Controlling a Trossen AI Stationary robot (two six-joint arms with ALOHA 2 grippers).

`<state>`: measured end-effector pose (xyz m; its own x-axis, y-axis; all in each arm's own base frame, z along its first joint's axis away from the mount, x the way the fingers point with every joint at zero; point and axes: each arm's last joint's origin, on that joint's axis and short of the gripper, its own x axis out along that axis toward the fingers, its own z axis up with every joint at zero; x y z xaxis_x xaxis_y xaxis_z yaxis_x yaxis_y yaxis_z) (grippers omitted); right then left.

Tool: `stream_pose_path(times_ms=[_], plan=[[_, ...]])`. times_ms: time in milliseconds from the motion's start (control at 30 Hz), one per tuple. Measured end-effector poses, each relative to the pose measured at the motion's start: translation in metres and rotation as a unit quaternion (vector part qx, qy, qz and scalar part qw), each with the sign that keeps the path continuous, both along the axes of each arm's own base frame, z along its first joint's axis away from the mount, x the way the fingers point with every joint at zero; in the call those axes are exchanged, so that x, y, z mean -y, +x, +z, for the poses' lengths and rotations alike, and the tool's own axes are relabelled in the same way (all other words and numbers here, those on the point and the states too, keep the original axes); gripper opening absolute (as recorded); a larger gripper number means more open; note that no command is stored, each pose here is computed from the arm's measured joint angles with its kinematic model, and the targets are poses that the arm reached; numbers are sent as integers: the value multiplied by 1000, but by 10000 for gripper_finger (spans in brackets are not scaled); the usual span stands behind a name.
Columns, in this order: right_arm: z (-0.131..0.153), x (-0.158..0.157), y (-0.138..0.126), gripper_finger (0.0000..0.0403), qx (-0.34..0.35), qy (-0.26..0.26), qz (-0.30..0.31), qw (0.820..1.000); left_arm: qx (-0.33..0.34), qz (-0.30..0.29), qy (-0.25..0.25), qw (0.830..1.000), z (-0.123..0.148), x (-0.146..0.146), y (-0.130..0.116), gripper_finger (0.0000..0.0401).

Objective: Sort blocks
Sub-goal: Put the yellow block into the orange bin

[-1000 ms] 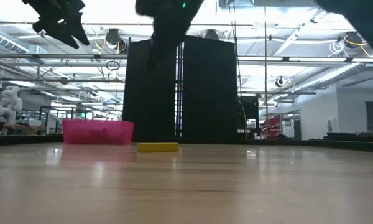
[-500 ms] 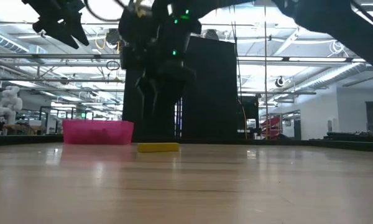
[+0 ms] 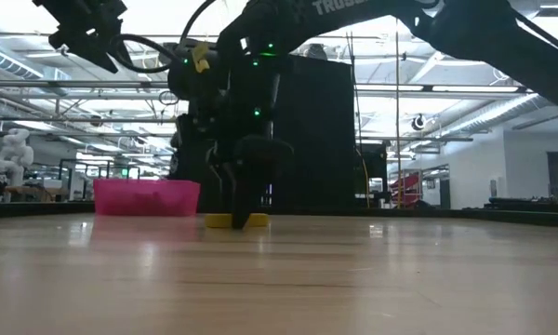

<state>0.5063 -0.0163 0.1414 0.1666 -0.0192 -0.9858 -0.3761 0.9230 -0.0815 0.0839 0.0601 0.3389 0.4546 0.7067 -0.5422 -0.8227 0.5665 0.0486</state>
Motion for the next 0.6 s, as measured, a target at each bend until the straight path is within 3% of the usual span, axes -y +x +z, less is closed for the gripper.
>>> stream_pose_path(times_ms=[167, 433, 500, 600], plan=[[1, -1, 0, 81, 0, -1, 0, 1000, 0, 0, 0, 1000, 0, 0, 0, 267], [19, -3, -5, 79, 11, -10, -49, 999, -1, 0, 0, 1000, 0, 0, 0, 267], [40, -5, -8, 79, 31, -5, -55, 998, 0, 0, 0, 1000, 0, 0, 0, 267], [102, -11, -27, 79, 78, 6, -74, 994, 0, 0, 1, 1000, 0, 0, 0, 267]])
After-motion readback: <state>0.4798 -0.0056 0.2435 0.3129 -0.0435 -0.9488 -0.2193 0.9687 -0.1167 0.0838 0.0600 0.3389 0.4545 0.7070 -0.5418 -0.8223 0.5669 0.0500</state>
